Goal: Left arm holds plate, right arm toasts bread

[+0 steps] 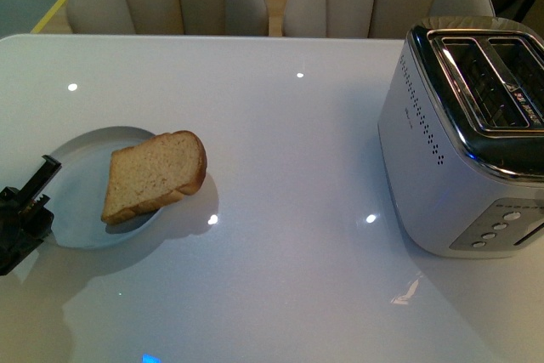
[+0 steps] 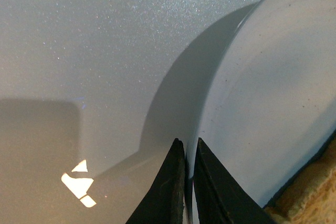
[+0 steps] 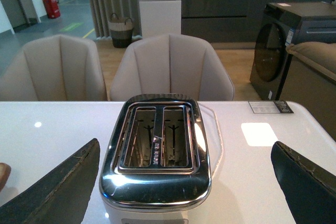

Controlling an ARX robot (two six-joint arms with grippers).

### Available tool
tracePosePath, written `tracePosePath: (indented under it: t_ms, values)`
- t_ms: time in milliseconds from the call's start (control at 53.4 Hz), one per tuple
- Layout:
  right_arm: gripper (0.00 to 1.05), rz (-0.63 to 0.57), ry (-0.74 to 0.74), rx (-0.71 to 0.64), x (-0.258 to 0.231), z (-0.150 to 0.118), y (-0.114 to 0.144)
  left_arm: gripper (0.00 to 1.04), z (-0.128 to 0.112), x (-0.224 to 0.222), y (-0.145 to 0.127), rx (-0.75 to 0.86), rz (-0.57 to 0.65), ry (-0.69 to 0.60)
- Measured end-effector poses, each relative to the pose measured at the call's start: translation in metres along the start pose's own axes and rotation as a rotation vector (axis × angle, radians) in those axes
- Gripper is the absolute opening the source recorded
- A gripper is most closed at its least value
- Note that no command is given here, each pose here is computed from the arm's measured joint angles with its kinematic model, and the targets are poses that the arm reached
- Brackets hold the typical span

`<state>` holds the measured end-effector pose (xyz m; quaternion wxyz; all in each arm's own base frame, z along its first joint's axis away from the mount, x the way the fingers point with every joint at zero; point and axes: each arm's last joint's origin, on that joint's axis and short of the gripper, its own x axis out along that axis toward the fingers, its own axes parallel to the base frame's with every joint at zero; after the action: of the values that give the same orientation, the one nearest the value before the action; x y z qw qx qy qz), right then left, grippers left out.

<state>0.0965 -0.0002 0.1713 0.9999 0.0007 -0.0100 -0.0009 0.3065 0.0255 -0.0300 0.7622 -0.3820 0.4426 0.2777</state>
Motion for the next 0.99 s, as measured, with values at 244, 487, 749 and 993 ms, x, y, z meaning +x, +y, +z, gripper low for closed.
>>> tracePosePath:
  t_ms: [244, 487, 749, 993]
  values:
    - [0.96, 0.0, 0.0, 0.0, 0.0, 0.0, 0.0, 0.03, 0.002, -0.021, 0.014, -0.076, -0.018, -0.014]
    - [0.96, 0.0, 0.0, 0.0, 0.0, 0.0, 0.0, 0.03, 0.007, -0.046, 0.022, -0.113, -0.044, -0.051]
    - [0.96, 0.0, 0.0, 0.0, 0.0, 0.0, 0.0, 0.03, 0.012, -0.081, 0.021, -0.122, -0.105, -0.096]
    - [0.96, 0.0, 0.0, 0.0, 0.0, 0.0, 0.0, 0.03, 0.016, -0.12, 0.002, -0.09, -0.188, -0.13]
